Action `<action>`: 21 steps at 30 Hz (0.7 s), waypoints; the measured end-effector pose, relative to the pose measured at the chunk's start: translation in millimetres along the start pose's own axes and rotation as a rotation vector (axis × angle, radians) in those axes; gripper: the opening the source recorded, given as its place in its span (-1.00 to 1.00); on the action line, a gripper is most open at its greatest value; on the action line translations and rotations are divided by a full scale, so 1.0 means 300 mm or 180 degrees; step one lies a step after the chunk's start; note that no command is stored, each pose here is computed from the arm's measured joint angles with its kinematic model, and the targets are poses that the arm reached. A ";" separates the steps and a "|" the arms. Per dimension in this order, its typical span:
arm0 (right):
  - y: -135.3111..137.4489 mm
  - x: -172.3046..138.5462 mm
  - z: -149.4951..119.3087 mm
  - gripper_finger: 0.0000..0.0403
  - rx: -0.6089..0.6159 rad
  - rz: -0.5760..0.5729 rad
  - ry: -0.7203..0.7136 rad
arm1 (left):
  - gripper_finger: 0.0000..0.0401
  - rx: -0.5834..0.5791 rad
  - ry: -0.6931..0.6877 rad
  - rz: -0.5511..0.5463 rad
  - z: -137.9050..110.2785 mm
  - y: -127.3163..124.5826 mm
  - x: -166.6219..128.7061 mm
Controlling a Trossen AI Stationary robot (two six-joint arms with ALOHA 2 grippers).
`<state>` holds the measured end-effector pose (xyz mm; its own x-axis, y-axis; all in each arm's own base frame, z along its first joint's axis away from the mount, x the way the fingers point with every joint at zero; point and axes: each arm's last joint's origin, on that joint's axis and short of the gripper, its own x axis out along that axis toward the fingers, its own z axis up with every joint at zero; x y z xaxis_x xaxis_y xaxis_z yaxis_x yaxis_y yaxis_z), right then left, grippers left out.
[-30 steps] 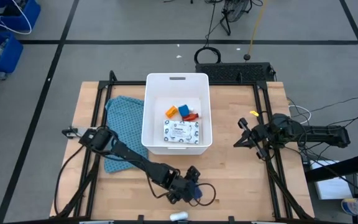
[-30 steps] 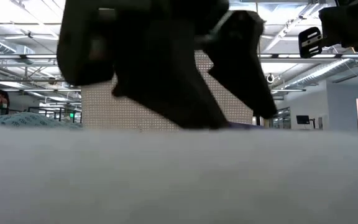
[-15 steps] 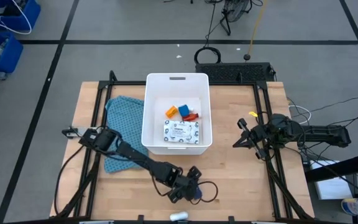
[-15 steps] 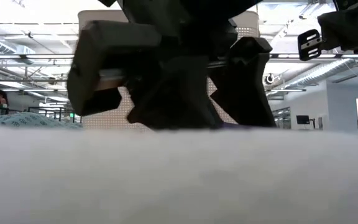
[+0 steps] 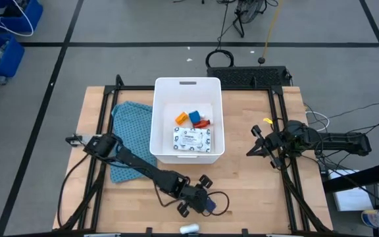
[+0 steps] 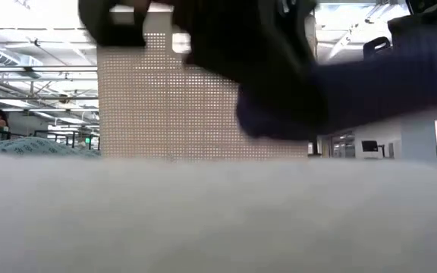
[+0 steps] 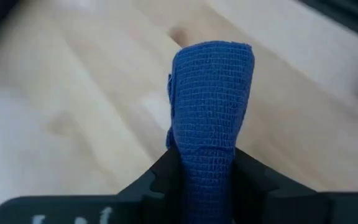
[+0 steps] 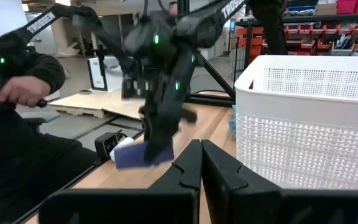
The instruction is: Pick & place medical supplies in basket/bin
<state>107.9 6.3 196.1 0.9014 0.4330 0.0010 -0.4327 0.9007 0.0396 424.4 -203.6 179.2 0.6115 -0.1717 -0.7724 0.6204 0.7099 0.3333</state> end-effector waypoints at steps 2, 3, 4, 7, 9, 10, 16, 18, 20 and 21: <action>0.000 0.000 0.000 -1.00 0.0001 0.0000 0.0002 | -0.48 0.0102 -0.0080 0.0196 0.031 0.008 -0.057; 0.000 0.000 0.000 -1.00 0.0002 0.0000 0.0002 | -0.47 0.0131 -0.0095 0.0292 0.045 0.011 -0.092; 0.000 0.001 0.000 -1.00 0.0000 0.0000 0.0001 | -0.45 0.0129 -0.0120 0.0385 0.058 0.017 -0.128; -0.001 0.001 -0.001 -1.00 0.0007 0.0000 0.0009 | -0.45 0.0005 -0.0254 0.0552 0.090 0.047 -0.256; -0.001 0.001 -0.002 -1.00 0.0010 0.0000 0.0012 | -0.48 -0.0097 -0.0377 0.0601 0.105 0.065 -0.339; -0.001 0.002 -0.002 -1.00 0.0016 -0.0001 0.0018 | -0.49 -0.0122 -0.0469 0.0604 0.113 0.074 -0.379; -0.001 0.002 -0.001 -1.00 0.0009 0.0000 0.0004 | -0.52 -0.0111 -0.0946 0.0805 0.142 0.101 -0.647; -0.001 0.002 -0.001 -1.00 0.0017 0.0001 0.0004 | -0.50 -0.0175 -0.1011 0.0955 0.131 0.116 -0.743; -0.001 0.002 0.000 -1.00 0.0016 0.0001 0.0003 | -0.50 -0.0280 -0.1021 0.1078 0.108 0.124 -0.826; -0.001 0.002 0.000 -1.00 0.0028 0.0001 0.0003 | -0.50 -0.0342 -0.1038 0.1133 0.091 0.125 -0.862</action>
<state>108.6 6.2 196.0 0.9012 0.4334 0.0003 -0.4329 0.9002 0.0483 303.0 -151.3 406.1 0.9088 -0.0982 -0.4055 0.3013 0.8269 0.4749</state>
